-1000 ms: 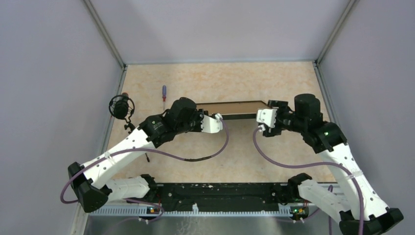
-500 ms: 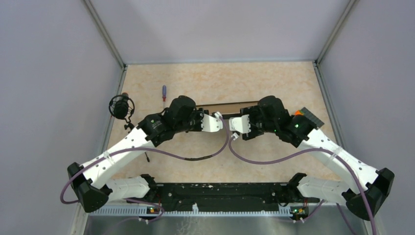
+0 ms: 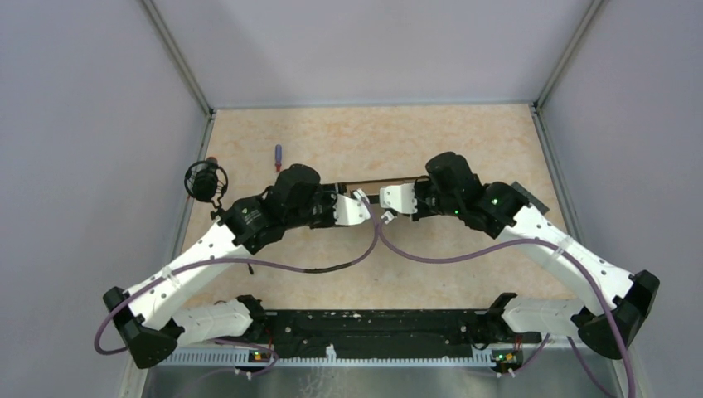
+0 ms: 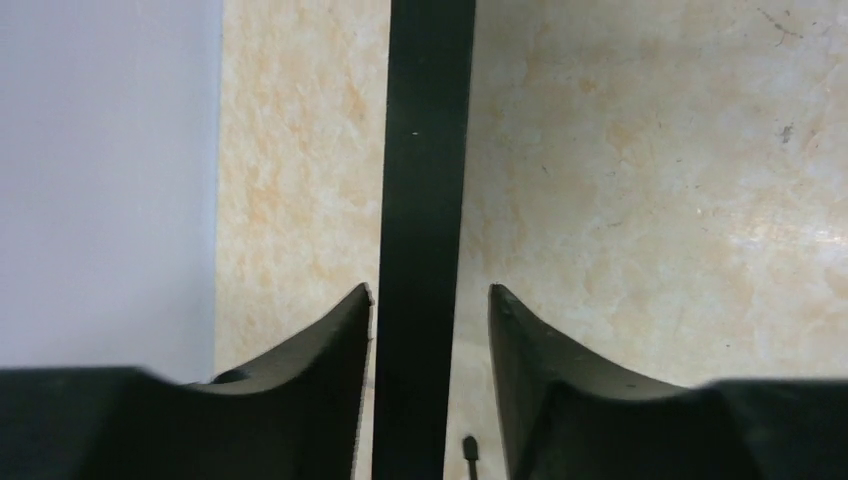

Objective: Take the photo out of the frame

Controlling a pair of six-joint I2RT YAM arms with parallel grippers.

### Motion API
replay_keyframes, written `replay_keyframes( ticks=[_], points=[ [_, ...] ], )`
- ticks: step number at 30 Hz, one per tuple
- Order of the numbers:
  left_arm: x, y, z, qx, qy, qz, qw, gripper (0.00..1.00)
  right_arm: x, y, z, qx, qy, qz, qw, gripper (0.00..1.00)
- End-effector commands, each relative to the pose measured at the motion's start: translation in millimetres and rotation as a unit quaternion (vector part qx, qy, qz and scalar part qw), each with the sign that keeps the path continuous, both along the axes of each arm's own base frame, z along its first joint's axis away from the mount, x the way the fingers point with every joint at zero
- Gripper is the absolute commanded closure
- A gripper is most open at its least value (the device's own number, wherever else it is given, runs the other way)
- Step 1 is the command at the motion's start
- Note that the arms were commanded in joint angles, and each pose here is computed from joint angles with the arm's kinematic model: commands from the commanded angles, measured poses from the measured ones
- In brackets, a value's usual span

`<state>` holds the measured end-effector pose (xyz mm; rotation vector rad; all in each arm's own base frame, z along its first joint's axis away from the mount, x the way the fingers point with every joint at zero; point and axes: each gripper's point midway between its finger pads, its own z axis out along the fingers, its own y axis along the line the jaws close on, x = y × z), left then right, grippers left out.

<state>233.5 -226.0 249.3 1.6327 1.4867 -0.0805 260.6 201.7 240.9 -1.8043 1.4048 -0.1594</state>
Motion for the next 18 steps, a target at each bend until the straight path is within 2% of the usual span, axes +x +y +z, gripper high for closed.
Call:
replay_keyframes(
  ticks=[1,4,9,13,18],
  points=[
    [-13,-3,60,-0.100,-0.024,-0.001,0.995,0.38,1,-12,19,0.027,0.030,-0.084,0.996,1.00],
    [-12,3,87,-0.137,-0.028,0.019,0.990,0.23,-9,-9,18,0.047,0.069,-0.097,0.992,1.00],
    [-15,10,144,-0.196,-0.047,0.041,0.979,0.08,-16,-5,18,0.075,0.130,-0.119,0.982,1.00],
    [-9,21,176,-0.227,-0.070,0.081,0.968,0.02,-9,-3,34,0.110,0.170,-0.140,0.969,1.00],
    [-2,29,178,-0.240,-0.079,0.114,0.961,0.01,8,-2,57,0.168,0.234,-0.167,0.943,1.00]
  ],
)
